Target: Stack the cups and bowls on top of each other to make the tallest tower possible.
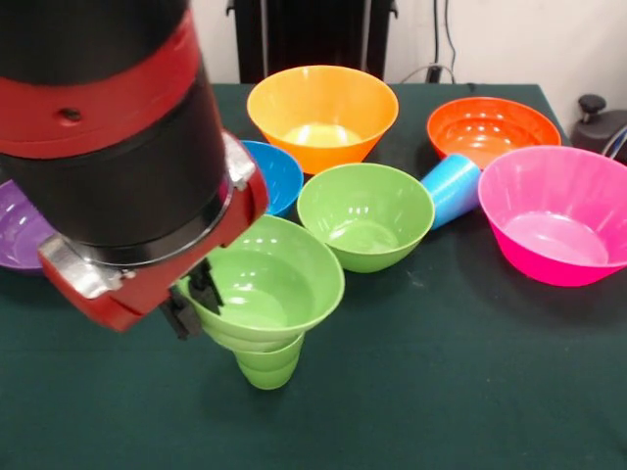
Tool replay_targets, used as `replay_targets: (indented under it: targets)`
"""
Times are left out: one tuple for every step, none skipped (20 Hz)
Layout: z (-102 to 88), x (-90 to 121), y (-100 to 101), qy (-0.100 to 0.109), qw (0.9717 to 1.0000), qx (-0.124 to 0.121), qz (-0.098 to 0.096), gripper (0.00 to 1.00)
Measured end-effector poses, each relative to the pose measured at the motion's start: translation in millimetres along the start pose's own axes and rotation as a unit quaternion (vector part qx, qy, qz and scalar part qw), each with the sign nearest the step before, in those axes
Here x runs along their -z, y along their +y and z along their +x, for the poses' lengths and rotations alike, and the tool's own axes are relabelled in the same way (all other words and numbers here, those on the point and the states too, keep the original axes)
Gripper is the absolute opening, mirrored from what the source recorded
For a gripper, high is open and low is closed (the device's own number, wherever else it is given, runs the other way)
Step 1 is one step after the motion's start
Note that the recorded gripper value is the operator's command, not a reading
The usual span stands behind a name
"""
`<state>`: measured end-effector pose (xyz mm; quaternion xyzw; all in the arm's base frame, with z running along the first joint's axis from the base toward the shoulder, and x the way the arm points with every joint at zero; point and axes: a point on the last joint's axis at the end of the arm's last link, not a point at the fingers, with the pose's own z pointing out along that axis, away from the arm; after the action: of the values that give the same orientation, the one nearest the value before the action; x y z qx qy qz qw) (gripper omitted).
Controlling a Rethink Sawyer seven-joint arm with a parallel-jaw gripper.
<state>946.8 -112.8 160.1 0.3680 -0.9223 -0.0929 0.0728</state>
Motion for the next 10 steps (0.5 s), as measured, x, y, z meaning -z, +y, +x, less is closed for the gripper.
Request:
replay_targets:
  targets:
    - [1.0,0.0,-0.9,0.001,1.0,0.0,0.0,0.0]
    - [4.9,0.1,-4.3,0.002,1.0,0.0,0.001,0.0]
    - [7.1,0.0,-6.3,0.004,1.0,0.002,0.002,0.0]
    - [8.3,-0.2,-7.4,0.005,1.0,0.003,0.002,0.0]
    - [9.5,-0.4,-8.5,0.007,1.0,0.005,0.003,0.0]
    - [12.0,-1.7,-10.9,0.011,0.9999,0.011,0.004,0.0]
    - [12.4,-2.5,-11.4,0.013,0.9998,0.014,0.004,0.0]
    - [12.3,-3.3,-11.6,0.014,0.9997,0.018,0.004,0.0]
    - [12.2,-4.0,-11.8,0.015,0.9996,0.023,0.004,0.0]
    - [12.0,-4.5,-11.8,0.015,0.9996,0.025,0.004,0.0]
